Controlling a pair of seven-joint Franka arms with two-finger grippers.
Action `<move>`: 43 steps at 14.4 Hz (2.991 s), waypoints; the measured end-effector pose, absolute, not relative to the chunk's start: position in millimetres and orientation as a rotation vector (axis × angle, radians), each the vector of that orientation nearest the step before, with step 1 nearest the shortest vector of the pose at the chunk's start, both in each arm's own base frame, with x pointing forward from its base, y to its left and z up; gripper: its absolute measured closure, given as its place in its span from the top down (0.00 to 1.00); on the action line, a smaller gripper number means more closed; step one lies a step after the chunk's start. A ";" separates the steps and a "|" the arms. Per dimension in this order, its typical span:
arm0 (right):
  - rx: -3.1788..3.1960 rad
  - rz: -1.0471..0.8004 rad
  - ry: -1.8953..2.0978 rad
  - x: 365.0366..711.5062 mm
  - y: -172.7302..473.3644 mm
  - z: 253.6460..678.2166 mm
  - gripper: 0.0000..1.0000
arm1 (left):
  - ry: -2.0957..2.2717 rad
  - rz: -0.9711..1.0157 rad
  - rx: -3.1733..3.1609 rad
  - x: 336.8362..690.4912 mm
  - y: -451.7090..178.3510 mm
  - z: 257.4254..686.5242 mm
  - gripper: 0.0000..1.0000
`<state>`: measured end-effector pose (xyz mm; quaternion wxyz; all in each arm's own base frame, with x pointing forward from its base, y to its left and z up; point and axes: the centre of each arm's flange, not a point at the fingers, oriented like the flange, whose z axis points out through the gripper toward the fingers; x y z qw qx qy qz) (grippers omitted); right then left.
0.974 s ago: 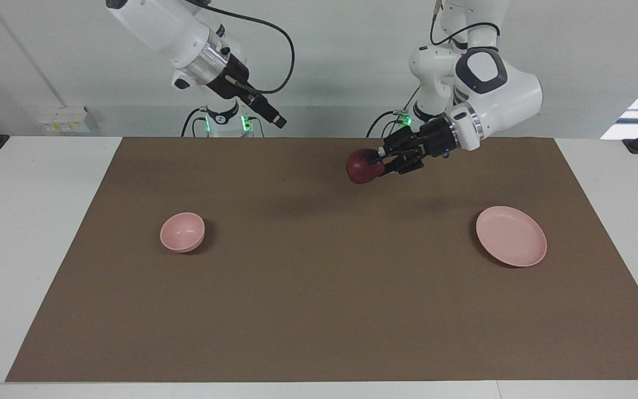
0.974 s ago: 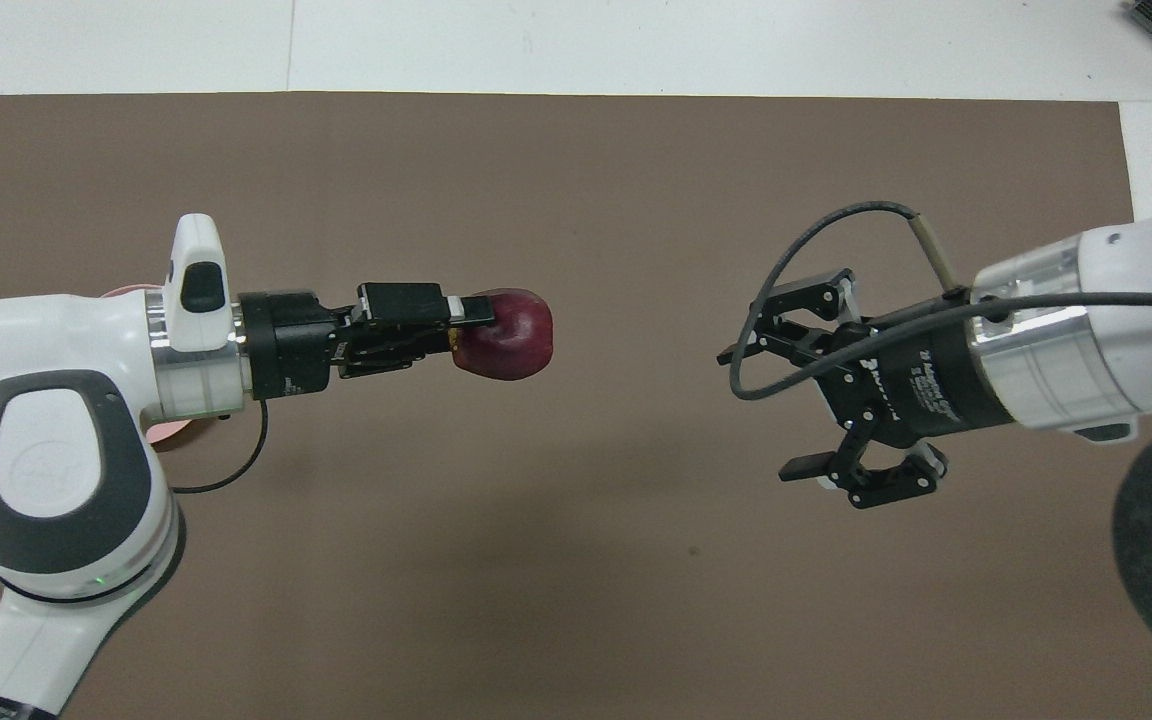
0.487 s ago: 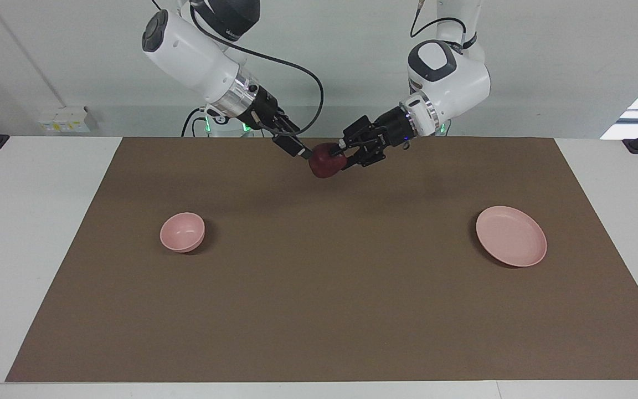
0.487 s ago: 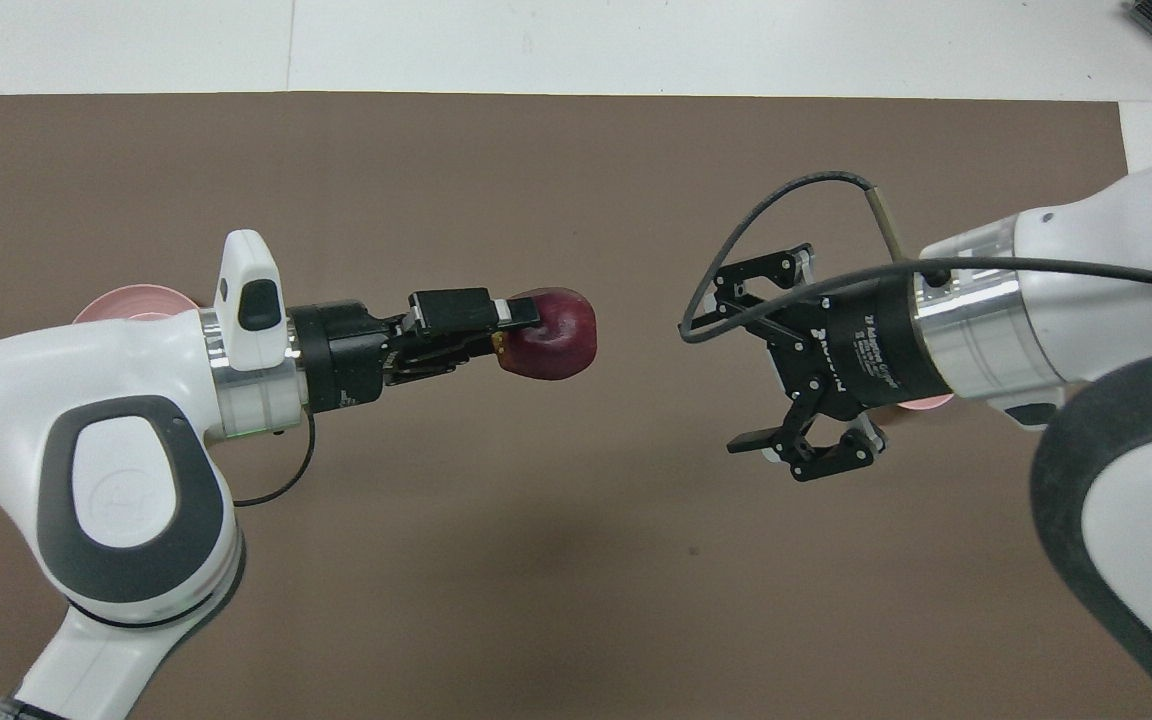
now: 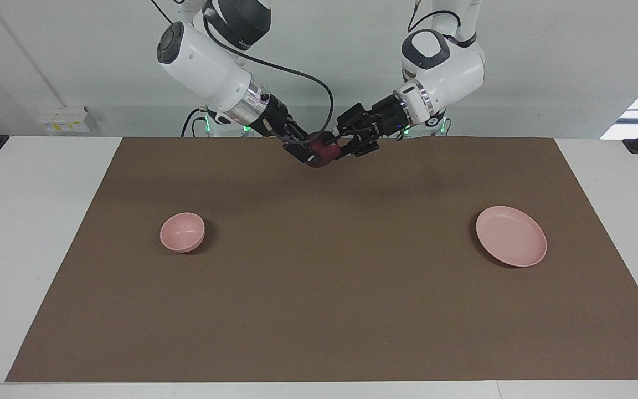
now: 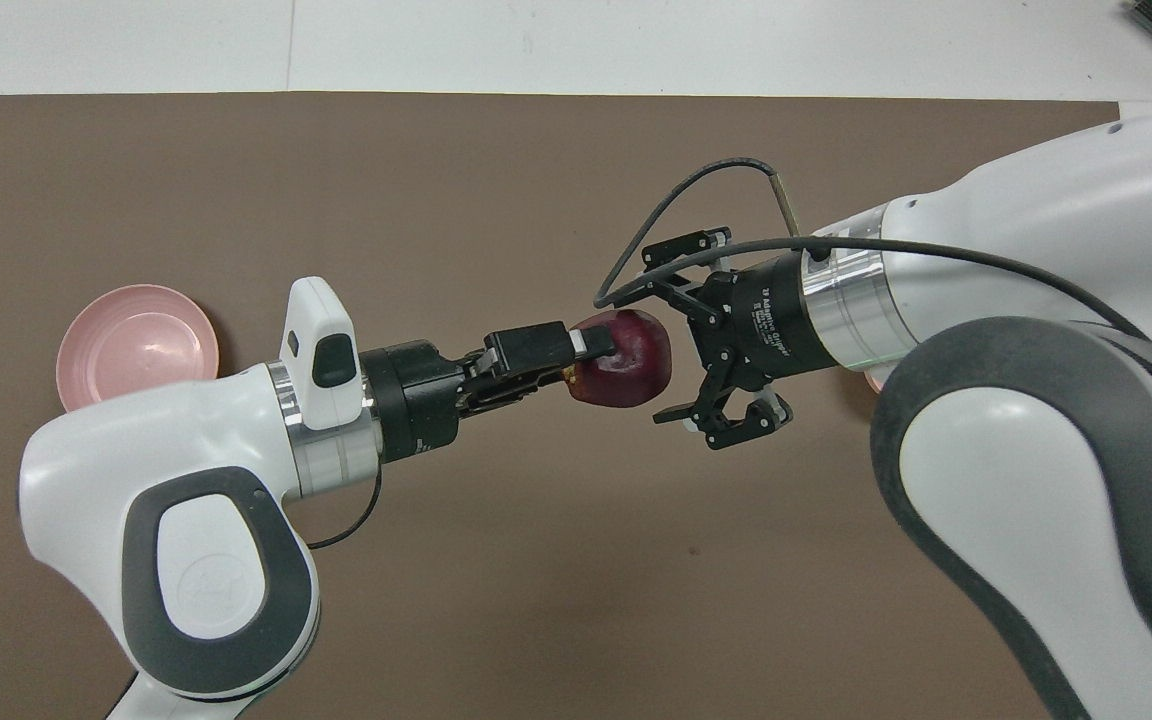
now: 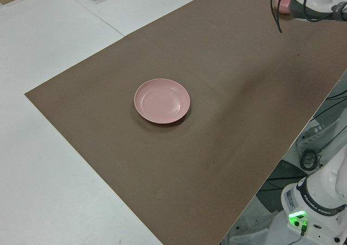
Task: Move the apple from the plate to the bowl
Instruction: 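Close the right gripper on the apple held by the left gripper, then open the left gripper and pull the apple away with the right gripper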
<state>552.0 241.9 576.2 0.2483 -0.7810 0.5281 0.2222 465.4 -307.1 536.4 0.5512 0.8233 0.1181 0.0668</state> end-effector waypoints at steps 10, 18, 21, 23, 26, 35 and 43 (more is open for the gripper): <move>-2.141 0.617 1.435 552.9 253.0 566.4 1.00 | 0.333 0.142 1.951 463.0 -304.9 531.9 0.63; -2.153 0.632 1.421 552.9 269.4 556.9 0.81 | 0.350 0.130 1.948 460.0 -306.8 534.1 0.63; -2.148 0.641 1.422 553.6 269.0 556.4 0.81 | 0.354 0.129 1.947 460.1 -306.6 534.1 0.63; -2.147 0.642 1.421 553.9 269.0 556.4 0.81 | 0.356 0.129 1.947 460.1 -306.6 534.2 0.63; -2.165 0.673 1.421 551.3 269.4 552.6 0.80 | 0.390 0.194 1.939 467.1 -298.4 542.3 0.87; -2.168 0.680 1.421 550.9 269.7 551.4 0.80 | 0.433 0.236 1.943 476.1 -282.0 539.9 1.00; -2.443 0.596 1.139 539.7 222.2 578.8 0.80 | 0.205 0.246 2.329 485.3 -262.0 524.8 1.00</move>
